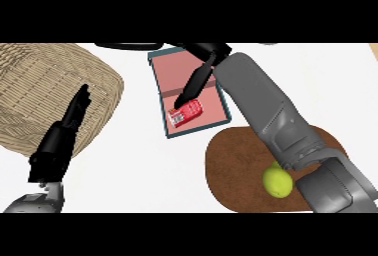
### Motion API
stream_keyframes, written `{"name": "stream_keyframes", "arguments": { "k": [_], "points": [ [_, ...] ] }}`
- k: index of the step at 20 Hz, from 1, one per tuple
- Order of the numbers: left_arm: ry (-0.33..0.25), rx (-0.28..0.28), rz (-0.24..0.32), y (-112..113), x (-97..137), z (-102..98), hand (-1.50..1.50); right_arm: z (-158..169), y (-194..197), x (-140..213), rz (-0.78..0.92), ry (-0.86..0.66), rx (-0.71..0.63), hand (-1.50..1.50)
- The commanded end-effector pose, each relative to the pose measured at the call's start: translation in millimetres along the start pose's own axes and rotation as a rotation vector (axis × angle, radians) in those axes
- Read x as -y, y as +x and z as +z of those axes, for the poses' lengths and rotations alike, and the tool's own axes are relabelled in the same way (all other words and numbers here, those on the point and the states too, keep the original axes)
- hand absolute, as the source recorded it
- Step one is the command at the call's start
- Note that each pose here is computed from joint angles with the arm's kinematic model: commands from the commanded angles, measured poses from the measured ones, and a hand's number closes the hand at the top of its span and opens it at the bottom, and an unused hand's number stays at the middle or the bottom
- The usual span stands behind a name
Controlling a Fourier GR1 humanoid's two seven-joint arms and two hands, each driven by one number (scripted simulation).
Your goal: Pick the can from the cutting board and place it in the cardboard box
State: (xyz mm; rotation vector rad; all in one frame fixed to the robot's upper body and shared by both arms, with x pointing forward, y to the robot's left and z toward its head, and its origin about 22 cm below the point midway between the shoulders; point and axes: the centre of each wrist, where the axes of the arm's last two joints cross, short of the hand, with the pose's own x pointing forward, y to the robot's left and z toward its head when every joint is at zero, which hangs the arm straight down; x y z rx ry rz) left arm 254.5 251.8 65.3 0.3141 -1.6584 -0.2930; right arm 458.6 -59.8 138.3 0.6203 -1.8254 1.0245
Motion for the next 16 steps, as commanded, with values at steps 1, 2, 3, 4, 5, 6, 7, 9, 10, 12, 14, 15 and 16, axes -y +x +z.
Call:
{"name": "stream_keyframes", "arguments": {
  "k": [1,2,3,4,5,6,7,9,10,12,14,15,16],
  "points": [
    [-0.018,-0.126,-0.001,-21.0,-1.3,4.7,0.0,18.2,7.6,31.9,-0.116,-0.104,-0.007,-1.5],
    [-0.008,-0.126,0.002,-28.8,10.5,12.1,0.0,23.2,16.6,46.3,-0.124,-0.127,0.006,-1.5],
    [-0.035,-0.109,0.0,-17.8,15.0,2.0,0.0,21.5,14.1,42.3,-0.12,-0.166,-0.002,-1.5],
    [-0.03,-0.122,-0.002,-23.4,11.9,9.5,0.0,37.4,16.1,59.3,-0.101,-0.195,-0.025,-1.5],
    [-0.015,-0.099,0.001,-14.4,0.7,1.8,0.0,41.8,24.2,70.7,-0.102,-0.224,-0.03,-1.5],
    [-0.019,-0.106,0.005,-16.8,10.5,4.1,0.0,46.6,26.2,76.4,-0.094,-0.241,-0.044,-1.5],
    [-0.028,-0.087,0.002,-15.6,13.2,5.9,0.0,56.0,23.2,81.2,-0.107,-0.258,-0.03,-1.5],
    [-0.032,-0.076,0.001,-10.8,10.3,1.8,0.0,70.2,31.3,98.3,-0.122,-0.272,-0.017,-1.5],
    [-0.045,-0.074,0.013,-9.2,17.7,5.5,0.0,71.6,34.5,101.8,-0.124,-0.3,-0.026,-1.5],
    [-0.043,-0.073,-0.003,-10.4,11.2,6.9,0.0,88.8,38.0,115.5,-0.107,-0.305,-0.036,-1.5],
    [-0.052,-0.058,0.012,-3.7,12.5,4.4,0.0,93.5,45.6,123.5,-0.095,-0.31,-0.02,-1.5],
    [-0.043,-0.053,0.004,-5.2,12.3,2.1,0.0,94.9,49.8,127.3,-0.099,-0.306,-0.009,-1.5],
    [-0.051,-0.049,0.007,-0.5,11.2,2.2,0.0,105.4,48.7,132.1,-0.082,-0.29,-0.027,-1.5]
  ]
}}
